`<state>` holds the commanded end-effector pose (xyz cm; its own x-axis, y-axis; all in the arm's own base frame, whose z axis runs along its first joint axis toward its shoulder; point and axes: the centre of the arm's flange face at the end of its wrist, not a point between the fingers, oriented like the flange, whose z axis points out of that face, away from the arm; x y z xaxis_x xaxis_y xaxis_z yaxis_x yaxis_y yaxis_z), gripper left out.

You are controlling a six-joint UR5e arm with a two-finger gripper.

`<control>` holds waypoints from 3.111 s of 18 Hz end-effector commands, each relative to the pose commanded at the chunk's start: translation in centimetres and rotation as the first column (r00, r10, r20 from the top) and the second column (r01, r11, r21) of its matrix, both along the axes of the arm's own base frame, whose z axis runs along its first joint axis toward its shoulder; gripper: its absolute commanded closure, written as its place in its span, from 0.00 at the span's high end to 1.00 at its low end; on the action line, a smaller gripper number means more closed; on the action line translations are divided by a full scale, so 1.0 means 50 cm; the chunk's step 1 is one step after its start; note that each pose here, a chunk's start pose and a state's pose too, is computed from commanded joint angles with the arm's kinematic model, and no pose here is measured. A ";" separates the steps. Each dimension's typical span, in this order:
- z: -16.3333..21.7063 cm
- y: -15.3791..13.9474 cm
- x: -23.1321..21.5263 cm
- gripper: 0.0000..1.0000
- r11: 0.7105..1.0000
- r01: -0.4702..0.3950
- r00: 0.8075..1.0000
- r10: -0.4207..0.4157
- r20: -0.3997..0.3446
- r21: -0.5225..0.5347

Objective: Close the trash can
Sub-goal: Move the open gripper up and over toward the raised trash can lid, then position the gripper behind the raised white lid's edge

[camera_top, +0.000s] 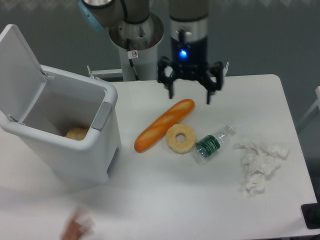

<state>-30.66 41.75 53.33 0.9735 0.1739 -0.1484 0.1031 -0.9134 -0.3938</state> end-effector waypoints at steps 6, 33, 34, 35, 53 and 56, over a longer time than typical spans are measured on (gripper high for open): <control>0.048 0.005 0.134 1.00 0.996 0.080 0.993 -0.083 0.079 0.028; 0.084 0.050 0.436 1.00 0.941 0.315 0.906 -0.336 0.256 0.121; 0.085 0.049 0.442 1.00 0.939 0.321 0.902 -0.342 0.263 0.123; 0.083 0.049 0.447 1.00 0.938 0.325 0.898 -0.346 0.274 0.120; 0.085 0.071 0.467 1.00 0.963 0.235 0.898 -0.267 0.349 0.134; 0.085 0.080 0.464 1.00 0.967 0.212 0.903 -0.250 0.349 0.144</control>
